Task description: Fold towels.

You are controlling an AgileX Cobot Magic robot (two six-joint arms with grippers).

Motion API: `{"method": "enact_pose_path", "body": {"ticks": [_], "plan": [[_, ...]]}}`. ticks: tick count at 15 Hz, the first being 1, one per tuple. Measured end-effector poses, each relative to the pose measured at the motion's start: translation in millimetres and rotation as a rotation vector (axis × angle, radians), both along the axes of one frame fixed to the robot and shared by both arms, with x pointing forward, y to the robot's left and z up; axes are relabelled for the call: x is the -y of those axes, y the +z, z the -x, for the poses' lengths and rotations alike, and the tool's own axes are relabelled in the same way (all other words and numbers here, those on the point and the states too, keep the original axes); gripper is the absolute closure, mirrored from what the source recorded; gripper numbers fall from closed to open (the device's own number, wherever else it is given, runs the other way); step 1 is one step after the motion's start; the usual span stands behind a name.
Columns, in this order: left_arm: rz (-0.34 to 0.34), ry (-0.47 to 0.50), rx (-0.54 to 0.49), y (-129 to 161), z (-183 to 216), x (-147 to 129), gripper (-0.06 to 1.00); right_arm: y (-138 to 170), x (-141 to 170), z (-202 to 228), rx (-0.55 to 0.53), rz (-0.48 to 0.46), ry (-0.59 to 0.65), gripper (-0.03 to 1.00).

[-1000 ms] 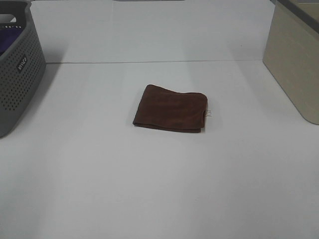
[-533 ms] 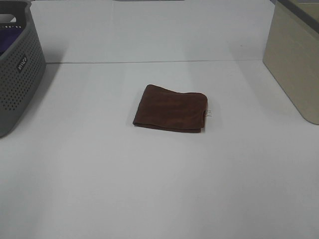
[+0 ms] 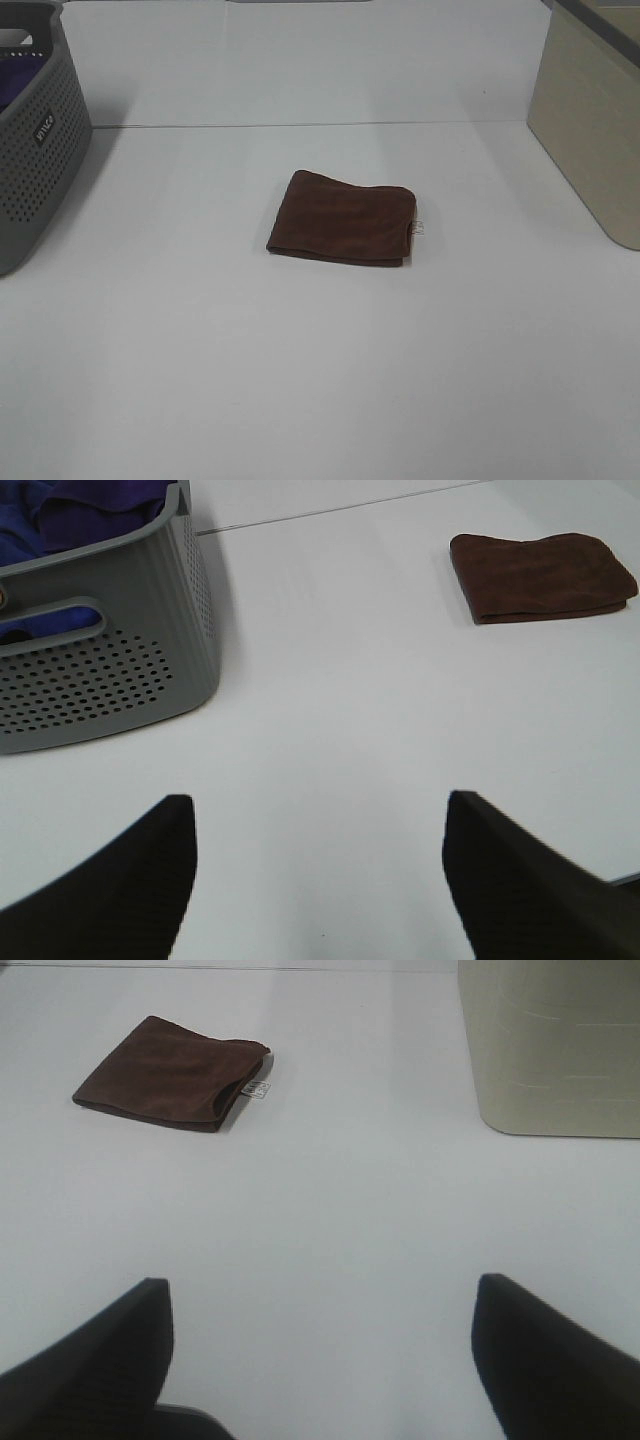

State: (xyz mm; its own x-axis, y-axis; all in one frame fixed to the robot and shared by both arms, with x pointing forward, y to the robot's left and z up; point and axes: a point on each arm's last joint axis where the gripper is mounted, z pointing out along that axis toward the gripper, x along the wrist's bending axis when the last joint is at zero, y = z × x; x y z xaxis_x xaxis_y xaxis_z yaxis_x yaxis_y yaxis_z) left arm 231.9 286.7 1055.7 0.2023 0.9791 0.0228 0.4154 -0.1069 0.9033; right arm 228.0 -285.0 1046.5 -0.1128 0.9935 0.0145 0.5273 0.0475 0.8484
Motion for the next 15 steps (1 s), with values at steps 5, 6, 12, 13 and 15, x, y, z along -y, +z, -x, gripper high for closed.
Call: {"method": "enact_pose_path", "body": {"ticks": [5,6,12,13,15], "plan": [[0.000,0.000,0.000,0.0,0.0,0.0,0.27,-0.2,-0.5,0.3,0.003,-0.005,0.003,0.19],[0.000,0.000,0.000,0.0,0.0,0.0,0.27,-0.2,-0.5,0.3,0.003,-0.005,0.003,0.19],[0.000,0.000,0.000,0.0,0.0,0.0,0.27,-0.1,-0.8,0.3,0.003,-0.007,0.005,0.19],[0.000,0.000,0.000,0.0,0.0,0.0,0.27,-0.1,-0.8,0.3,0.003,-0.007,0.005,0.19],[0.000,0.000,0.000,0.0,0.0,0.0,0.27,-0.1,-0.8,0.3,0.003,-0.007,0.005,0.19]]}}
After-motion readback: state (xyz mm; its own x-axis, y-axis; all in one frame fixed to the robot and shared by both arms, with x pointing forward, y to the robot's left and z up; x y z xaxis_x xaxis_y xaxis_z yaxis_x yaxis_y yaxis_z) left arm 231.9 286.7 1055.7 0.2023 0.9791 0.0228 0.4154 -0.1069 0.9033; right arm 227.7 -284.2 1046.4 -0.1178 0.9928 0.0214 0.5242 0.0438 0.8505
